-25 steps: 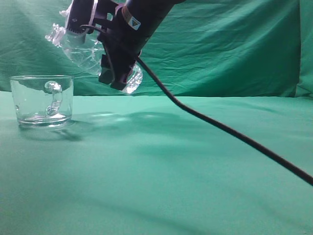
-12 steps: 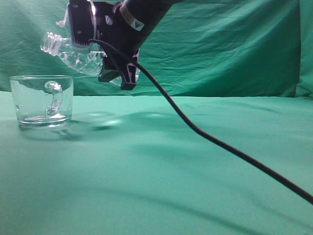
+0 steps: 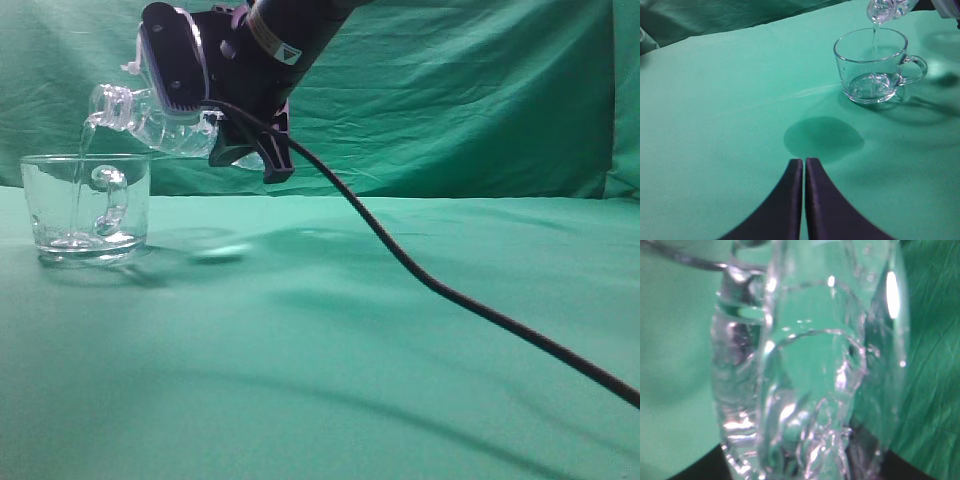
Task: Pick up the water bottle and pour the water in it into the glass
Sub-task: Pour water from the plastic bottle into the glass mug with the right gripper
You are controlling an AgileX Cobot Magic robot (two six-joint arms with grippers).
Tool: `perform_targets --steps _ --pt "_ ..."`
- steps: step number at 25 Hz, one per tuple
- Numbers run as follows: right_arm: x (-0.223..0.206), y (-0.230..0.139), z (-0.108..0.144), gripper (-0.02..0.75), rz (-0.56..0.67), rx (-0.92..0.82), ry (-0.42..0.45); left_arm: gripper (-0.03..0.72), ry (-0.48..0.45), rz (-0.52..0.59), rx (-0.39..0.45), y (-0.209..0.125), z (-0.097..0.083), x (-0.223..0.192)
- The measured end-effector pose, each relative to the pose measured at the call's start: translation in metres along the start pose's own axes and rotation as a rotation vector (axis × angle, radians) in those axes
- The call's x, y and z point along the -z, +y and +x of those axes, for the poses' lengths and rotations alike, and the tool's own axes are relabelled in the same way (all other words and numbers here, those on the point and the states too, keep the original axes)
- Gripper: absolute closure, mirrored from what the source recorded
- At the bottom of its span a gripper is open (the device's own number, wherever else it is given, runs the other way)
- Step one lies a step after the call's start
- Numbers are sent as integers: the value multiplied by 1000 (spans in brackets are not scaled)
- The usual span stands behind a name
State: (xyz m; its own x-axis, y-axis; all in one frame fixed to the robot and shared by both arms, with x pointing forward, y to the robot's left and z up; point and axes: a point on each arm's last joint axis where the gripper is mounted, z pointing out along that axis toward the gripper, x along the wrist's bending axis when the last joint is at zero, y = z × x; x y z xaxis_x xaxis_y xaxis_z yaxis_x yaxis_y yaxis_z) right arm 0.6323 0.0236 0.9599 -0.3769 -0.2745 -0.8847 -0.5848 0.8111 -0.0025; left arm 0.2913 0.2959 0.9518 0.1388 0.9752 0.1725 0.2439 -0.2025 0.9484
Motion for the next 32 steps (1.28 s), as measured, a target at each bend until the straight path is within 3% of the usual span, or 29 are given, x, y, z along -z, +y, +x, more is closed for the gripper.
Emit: perform_targets --steps 32 --pt "0 -1 0 458 10 36 -5 688 0 0 0 0 0 0"
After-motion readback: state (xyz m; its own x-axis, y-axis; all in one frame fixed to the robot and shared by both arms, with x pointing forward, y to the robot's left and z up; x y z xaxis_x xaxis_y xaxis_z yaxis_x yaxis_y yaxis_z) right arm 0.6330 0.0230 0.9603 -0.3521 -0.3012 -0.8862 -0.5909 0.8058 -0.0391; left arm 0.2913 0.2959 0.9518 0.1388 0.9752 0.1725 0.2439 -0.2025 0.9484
